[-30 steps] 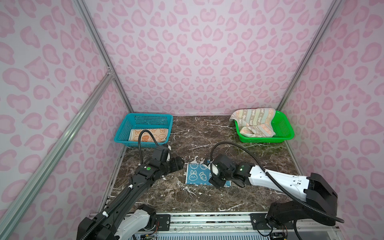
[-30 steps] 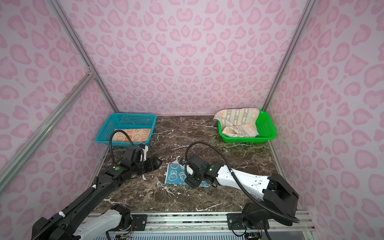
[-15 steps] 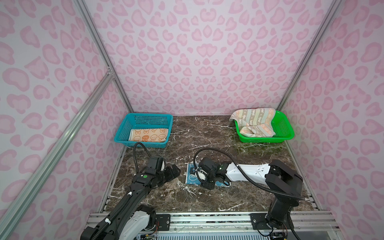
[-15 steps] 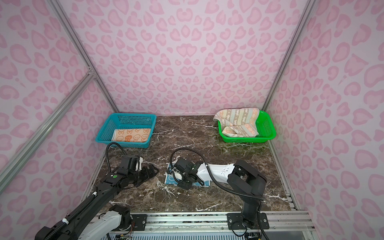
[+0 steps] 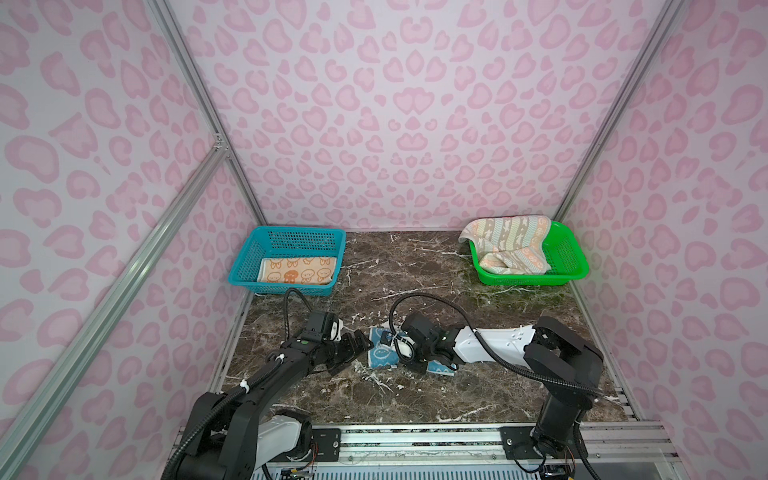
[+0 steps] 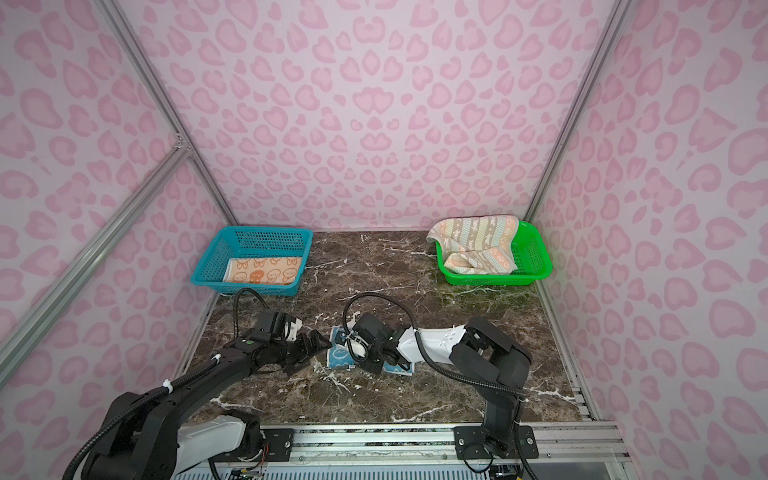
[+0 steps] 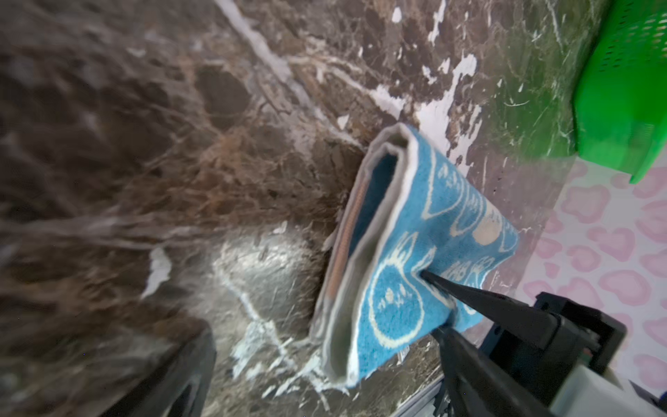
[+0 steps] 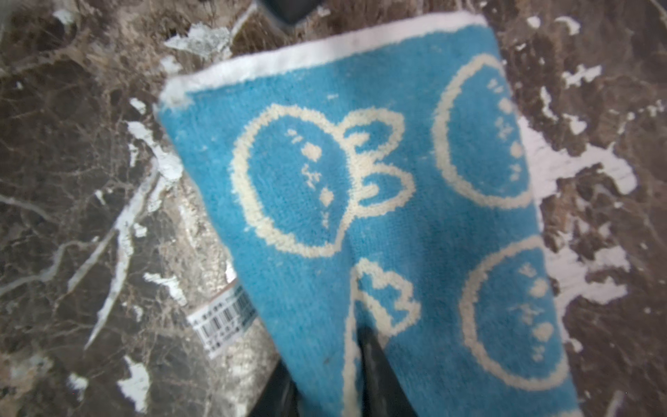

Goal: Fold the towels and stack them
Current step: 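Fold the towel end near the right gripper over toward the left gripper, then carry the folded blue towel into the teal basket with left gripper while right withdraws, then release the blue towel in the teal basket while right gripper reaches the green basket, then grasp the striped towel in the green basket with the right gripper and lift it out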

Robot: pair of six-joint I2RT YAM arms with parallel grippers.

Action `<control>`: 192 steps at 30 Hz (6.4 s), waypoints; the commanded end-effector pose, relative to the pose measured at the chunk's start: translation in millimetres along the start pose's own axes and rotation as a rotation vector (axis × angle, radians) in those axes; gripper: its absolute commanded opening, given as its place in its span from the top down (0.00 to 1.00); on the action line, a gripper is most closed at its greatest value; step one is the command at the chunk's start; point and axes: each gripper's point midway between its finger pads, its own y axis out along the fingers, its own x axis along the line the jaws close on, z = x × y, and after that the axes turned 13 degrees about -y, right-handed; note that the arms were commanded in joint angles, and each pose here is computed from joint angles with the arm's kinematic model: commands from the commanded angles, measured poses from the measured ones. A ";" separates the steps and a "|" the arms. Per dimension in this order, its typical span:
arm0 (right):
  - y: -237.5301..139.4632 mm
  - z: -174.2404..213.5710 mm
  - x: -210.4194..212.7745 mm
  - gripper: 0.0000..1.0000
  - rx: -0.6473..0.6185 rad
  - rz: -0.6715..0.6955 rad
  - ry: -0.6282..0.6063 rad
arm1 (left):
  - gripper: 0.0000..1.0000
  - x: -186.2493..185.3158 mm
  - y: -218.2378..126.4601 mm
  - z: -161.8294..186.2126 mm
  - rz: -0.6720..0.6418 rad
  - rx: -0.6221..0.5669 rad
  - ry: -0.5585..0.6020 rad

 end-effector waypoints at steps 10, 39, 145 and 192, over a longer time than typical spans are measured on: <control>-13.8 -9.2 -7.6 0.82 -0.174 -0.038 0.148 | 0.00 -6.8 29.8 7.9 0.059 0.092 -0.045; -39.4 -12.7 -29.1 0.46 -0.238 0.085 0.224 | 0.96 -56.8 49.3 -5.1 0.058 0.145 0.032; -235.6 90.0 -222.6 0.11 -0.122 0.786 0.913 | 0.25 -143.2 -176.0 -168.3 -0.018 -0.649 0.561; -271.7 176.3 -364.3 1.00 -0.176 0.839 1.130 | 0.25 -135.5 -63.1 -79.7 0.021 -0.414 0.512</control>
